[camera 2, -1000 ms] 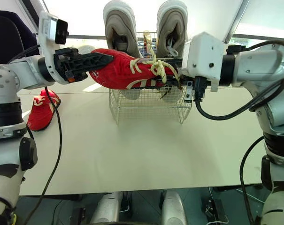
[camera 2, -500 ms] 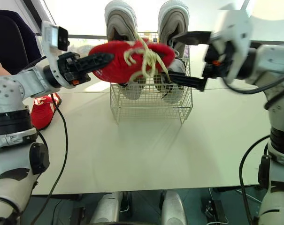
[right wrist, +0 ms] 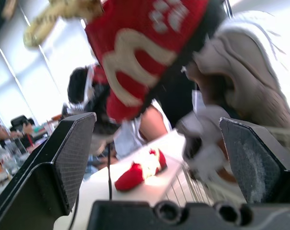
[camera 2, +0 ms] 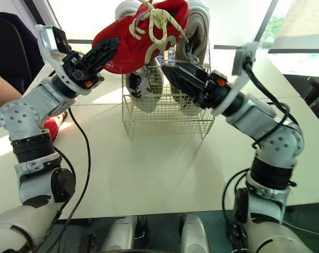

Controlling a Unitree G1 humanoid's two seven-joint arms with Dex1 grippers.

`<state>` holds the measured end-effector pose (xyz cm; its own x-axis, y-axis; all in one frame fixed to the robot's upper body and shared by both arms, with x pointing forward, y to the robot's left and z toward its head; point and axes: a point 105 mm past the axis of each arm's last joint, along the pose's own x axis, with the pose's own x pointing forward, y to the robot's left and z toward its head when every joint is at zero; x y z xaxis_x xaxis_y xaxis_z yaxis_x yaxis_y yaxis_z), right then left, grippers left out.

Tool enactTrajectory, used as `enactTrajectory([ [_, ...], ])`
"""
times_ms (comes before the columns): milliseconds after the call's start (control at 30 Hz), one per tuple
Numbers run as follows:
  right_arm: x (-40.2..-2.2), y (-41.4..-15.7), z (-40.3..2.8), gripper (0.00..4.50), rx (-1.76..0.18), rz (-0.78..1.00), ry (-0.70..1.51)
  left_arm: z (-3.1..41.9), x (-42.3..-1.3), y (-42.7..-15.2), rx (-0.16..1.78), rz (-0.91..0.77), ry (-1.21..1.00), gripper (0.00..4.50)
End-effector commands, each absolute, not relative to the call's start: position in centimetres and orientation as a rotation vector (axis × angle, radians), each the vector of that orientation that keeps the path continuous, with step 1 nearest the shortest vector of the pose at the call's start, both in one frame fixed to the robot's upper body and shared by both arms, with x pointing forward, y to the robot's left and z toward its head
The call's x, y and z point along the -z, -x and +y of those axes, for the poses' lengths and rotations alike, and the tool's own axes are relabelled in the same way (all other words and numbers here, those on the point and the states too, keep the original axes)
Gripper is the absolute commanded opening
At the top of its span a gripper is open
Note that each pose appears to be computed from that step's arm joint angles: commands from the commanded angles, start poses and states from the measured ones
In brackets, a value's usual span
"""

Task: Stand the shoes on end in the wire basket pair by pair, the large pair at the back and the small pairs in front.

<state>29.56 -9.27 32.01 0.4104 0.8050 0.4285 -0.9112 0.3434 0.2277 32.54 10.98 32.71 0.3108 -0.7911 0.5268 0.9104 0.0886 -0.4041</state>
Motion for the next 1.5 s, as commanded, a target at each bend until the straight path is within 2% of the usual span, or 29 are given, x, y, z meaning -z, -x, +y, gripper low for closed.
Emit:
enactTrajectory([
  [33, -34.6, -29.7, -8.7, 4.44, -1.118, -0.364, -0.534, 10.6, -33.6, -32.1, 1.274, -0.265, 0.712, 0.27],
  [400, -35.6, -31.0, -6.3, 4.44, -1.133, -0.371, -0.571, 9.8, -33.0, -32.5, 1.247, -0.291, 0.694, 0.27],
  [500, -35.5, -31.3, -6.1, 3.58, -1.125, -0.363, -0.564, 9.7, -33.1, -32.4, 1.243, -0.300, 0.697, 0.27],
  [567, -35.5, -31.2, -6.0, 2.76, -1.126, -0.363, -0.560, 9.6, -33.0, -32.4, 1.241, -0.302, 0.698, 0.27],
  [667, -35.7, -31.1, -6.0, 1.23, -1.131, -0.368, -0.553, 9.5, -32.8, -32.4, 1.229, -0.283, 0.689, 0.27],
  [733, -35.8, -31.0, -6.1, 0.59, -1.130, -0.367, -0.542, 9.2, -32.1, -32.3, 1.243, -0.231, 0.654, 0.27],
  [900, -35.4, -30.9, -6.8, 0.54, -1.129, -0.332, -0.400, 9.0, -31.3, -31.1, 1.304, -0.158, 0.577, 2.74],
  [967, -34.7, -30.5, -7.7, 0.54, -1.149, -0.293, -0.247, 9.7, -31.3, -30.8, 1.310, -0.153, 0.536, 3.75],
  [1000, -34.3, -30.3, -8.4, 0.54, -1.159, -0.269, -0.164, 10.2, -31.3, -30.6, 1.314, -0.146, 0.509, 4.40],
  [1267, -31.3, -31.4, -14.4, 0.54, -1.127, -0.105, 0.319, 14.1, -30.5, -30.3, 1.258, -0.093, 0.378, 4.46],
  [1500, -28.5, -33.3, -15.9, 0.54, -1.141, -0.058, 0.514, 13.8, -30.5, -30.3, 1.254, -0.111, 0.369, 4.46],
])
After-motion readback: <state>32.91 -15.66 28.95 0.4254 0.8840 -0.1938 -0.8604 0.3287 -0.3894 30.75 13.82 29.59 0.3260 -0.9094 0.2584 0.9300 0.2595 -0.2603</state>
